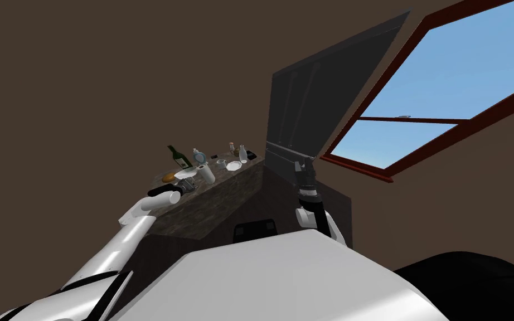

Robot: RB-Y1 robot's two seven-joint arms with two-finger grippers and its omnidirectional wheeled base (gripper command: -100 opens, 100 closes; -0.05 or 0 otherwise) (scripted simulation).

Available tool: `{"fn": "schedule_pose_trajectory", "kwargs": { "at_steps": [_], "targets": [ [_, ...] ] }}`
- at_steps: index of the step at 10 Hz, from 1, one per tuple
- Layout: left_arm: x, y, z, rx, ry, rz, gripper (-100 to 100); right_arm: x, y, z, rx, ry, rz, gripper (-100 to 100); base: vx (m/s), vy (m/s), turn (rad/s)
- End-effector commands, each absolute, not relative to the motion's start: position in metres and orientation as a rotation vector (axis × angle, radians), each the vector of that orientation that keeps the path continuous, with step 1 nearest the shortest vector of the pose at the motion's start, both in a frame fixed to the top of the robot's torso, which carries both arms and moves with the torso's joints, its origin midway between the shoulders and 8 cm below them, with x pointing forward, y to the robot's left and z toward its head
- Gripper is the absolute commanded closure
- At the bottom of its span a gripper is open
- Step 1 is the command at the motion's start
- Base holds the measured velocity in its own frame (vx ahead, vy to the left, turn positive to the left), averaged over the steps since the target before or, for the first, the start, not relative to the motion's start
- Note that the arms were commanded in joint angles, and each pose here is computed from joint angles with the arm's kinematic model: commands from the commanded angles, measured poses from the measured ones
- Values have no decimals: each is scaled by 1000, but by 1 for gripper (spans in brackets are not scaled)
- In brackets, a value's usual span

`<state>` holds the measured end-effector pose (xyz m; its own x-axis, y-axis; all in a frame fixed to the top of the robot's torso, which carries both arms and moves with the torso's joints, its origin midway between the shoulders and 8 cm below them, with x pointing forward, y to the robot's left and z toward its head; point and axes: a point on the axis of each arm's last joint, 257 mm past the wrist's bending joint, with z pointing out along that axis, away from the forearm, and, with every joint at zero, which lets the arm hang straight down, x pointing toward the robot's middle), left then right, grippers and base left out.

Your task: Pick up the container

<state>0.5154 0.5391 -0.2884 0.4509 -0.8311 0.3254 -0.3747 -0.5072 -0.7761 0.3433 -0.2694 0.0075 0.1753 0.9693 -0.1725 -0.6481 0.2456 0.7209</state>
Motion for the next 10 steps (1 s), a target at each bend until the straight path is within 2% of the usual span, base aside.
{"fn": "schedule_pose_trajectory", "kwargs": {
  "at_steps": [1, 2, 3, 5, 6, 7, 10],
  "targets": [
    [517, 556, -284, -2084, 970, -940, -100, 343, -269, 7, 561, 697, 1234, 0, -100, -30, -231],
    [510, 564, -295, -2109, 958, -912, -100, 343, -269, 7, 561, 697, 1234, 0, -34, -11, -6],
    [518, 581, -271, -2077, 908, -948, -100, 343, -270, 7, 562, 698, 1234, 0, -75, -39, -350],
    [504, 595, -292, -2124, 883, -895, -100, 343, -269, 7, 561, 697, 1234, 0, -62, -30, -90],
    [509, 614, -271, -2100, 828, -924, -100, 343, -270, 7, 562, 698, 1234, 0, -84, -29, -329],
    [501, 622, -283, -2125, 813, -895, -100, 343, -269, 7, 561, 697, 1234, 0, -91, -32, -198],
    [498, 624, -287, -2137, 807, -883, -100, 343, -270, 7, 562, 698, 1234, 0, -16, -11, 12]
  ]
}}
